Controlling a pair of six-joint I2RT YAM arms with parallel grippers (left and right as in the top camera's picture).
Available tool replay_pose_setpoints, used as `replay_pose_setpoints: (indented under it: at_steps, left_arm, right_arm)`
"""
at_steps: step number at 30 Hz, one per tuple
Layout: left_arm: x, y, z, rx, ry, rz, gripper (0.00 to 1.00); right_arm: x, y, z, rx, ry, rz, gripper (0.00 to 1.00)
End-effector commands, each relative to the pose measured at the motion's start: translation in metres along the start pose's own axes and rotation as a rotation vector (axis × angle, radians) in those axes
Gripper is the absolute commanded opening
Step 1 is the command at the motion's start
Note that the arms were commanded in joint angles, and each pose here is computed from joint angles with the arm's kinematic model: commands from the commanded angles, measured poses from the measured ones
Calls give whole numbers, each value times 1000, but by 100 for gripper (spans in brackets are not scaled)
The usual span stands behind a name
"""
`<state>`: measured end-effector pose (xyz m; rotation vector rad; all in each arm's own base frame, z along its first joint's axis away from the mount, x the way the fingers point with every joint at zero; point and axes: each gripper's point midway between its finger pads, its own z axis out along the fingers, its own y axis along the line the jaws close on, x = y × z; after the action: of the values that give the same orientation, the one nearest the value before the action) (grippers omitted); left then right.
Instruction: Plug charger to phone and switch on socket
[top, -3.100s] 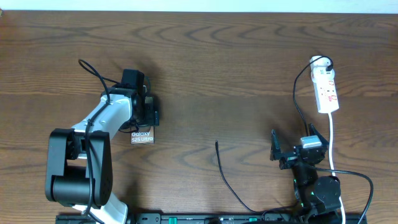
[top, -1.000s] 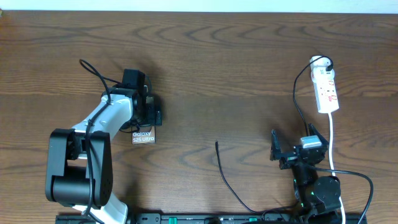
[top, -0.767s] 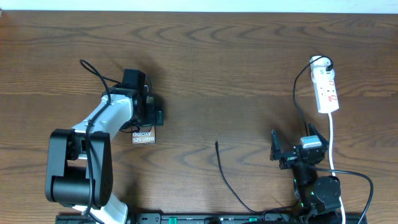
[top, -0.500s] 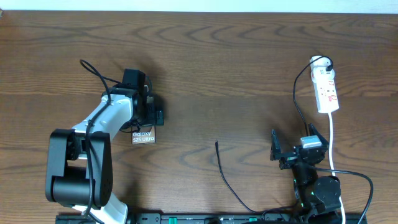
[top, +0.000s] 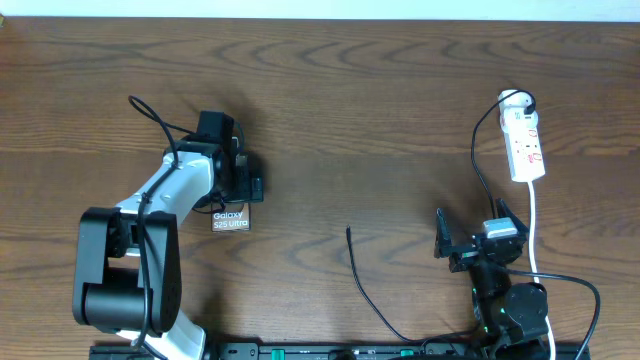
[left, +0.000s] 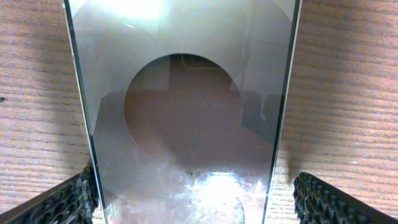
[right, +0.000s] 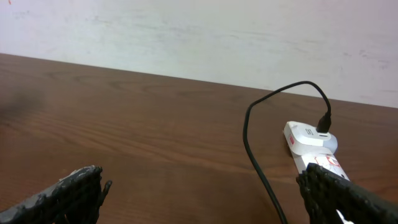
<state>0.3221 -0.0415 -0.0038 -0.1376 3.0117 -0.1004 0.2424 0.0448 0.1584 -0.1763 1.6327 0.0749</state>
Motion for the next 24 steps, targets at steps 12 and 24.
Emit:
replay_pose_setpoints:
  at_steps: [12, 24]
  left_arm:
    - [51, 14, 36, -43, 168, -5, 99]
    - [55, 15, 37, -45, 176, -6, 99]
  right_arm:
    - [0, 1, 0, -1, -4, -9, 99]
    - [0, 1, 0, -1, -4, -9, 99]
